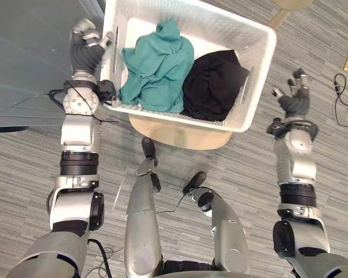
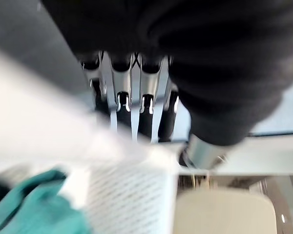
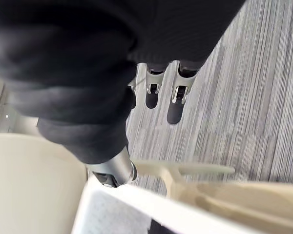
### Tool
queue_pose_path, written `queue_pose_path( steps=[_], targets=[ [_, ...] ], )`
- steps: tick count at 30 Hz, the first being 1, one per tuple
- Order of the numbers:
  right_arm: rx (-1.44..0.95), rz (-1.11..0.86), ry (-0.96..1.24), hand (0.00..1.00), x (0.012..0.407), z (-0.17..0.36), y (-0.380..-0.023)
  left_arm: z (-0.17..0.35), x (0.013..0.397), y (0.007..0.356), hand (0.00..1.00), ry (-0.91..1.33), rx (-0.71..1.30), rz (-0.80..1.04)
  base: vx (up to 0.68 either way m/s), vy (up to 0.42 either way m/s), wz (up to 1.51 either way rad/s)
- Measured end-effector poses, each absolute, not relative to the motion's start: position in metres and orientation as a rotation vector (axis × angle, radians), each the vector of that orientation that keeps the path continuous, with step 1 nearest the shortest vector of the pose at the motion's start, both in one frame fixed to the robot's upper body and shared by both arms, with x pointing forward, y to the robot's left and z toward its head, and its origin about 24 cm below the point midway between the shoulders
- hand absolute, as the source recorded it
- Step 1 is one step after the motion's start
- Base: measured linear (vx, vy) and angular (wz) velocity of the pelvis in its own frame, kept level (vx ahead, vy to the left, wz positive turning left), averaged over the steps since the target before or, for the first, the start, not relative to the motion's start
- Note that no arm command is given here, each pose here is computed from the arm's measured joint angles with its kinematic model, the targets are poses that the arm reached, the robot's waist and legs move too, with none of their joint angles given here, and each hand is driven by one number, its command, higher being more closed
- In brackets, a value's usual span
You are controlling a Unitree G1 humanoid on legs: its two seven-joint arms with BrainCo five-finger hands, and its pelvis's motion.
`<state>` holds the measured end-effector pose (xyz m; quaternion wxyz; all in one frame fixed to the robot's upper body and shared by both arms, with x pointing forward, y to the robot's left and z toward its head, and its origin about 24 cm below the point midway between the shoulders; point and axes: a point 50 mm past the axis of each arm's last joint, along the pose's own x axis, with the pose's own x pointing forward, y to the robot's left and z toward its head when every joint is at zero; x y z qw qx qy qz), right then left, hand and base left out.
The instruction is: Pick up the laundry basket with both hands and put the clothes into the washing machine.
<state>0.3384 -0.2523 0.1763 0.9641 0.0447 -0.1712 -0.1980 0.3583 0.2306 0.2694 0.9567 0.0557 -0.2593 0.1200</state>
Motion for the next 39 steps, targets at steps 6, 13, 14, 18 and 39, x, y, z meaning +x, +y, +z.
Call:
queue_pose_path(
  steps=[6, 13, 14, 18, 39],
  targets=[
    [0.076, -0.408, -0.337, 0.0, 0.335, 0.173, -0.26, 0.281, 0.355, 0.222, 0.0, -0.545, 0.236, 0.051, 0.02, -0.017, -0.05],
    [0.073, -0.409, -0.298, 0.0, 0.333, 0.16, -0.261, 0.28, 0.355, 0.22, 0.0, -0.544, 0.279, 0.031, 0.04, -0.015, 0.0],
    [0.074, -0.409, -0.295, 0.0, 0.332, 0.16, -0.261, 0.28, 0.355, 0.22, 0.0, -0.544, 0.284, 0.034, 0.03, -0.012, -0.01],
    [0.065, -0.419, -0.266, 0.0, 0.326, 0.147, -0.263, 0.269, 0.348, 0.224, 0.0, -0.548, 0.272, 0.074, 0.02, -0.006, -0.01],
    [0.077, -0.459, 0.637, 0.0, 0.162, -0.09, -0.238, -0.06, 0.16, 0.232, 0.0, 0.426, -0.247, 0.373, 0.04, -0.07, 0.14]
  ],
)
